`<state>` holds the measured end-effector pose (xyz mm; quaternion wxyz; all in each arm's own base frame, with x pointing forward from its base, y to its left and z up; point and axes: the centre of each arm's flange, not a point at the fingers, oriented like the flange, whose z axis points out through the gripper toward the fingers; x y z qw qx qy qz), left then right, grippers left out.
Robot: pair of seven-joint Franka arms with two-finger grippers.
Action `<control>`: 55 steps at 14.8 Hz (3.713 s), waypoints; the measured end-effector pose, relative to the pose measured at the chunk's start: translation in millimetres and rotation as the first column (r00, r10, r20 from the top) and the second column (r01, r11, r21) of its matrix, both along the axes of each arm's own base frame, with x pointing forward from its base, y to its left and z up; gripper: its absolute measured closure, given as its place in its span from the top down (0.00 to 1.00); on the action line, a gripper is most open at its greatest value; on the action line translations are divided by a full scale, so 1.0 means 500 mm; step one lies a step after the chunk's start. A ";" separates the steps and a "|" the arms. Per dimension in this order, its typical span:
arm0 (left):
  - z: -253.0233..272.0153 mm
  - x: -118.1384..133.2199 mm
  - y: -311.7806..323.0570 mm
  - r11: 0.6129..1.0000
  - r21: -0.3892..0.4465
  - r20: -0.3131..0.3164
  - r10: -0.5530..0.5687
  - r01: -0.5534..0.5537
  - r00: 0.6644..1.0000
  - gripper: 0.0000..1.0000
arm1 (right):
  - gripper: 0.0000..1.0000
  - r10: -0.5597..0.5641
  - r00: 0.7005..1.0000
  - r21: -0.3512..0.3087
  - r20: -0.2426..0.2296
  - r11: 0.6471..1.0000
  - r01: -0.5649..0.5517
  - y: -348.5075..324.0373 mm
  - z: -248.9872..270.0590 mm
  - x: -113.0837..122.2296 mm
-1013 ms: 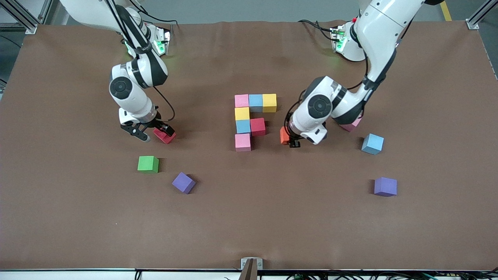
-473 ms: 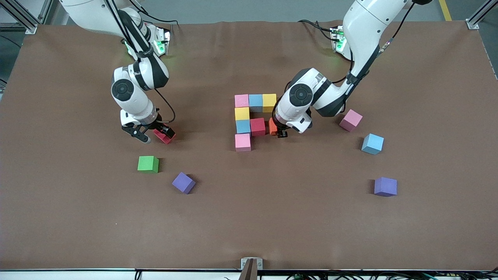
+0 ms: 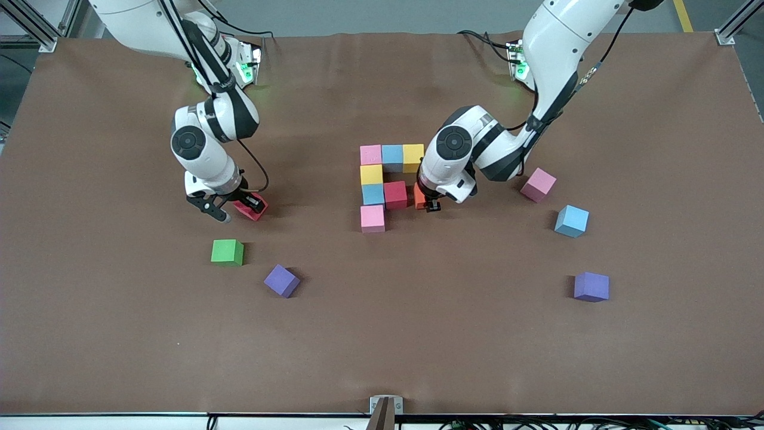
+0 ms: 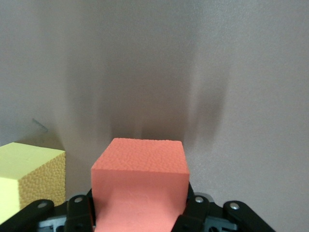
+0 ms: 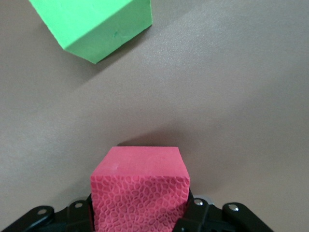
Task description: Arrange 11 blocks into digit 3
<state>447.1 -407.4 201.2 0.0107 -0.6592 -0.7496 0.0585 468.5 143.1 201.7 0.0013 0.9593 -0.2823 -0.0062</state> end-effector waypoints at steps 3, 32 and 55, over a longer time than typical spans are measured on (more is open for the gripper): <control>-0.007 -0.010 -0.014 1.000 -0.001 -0.004 -0.011 0.011 1.000 0.60 | 0.60 -0.059 0.998 -0.005 -0.019 0.998 0.059 0.044 0.055 0.051; -0.021 -0.014 -0.056 0.998 -0.002 0.017 -0.064 0.064 0.998 1.00 | 0.60 0.711 0.702 0.011 0.040 0.702 -0.712 0.688 0.024 0.231; 0.173 0.087 0.039 0.963 0.108 0.043 -0.252 0.246 0.967 1.00 | 0.60 0.643 0.766 0.014 0.009 0.766 -0.643 0.708 -0.003 0.211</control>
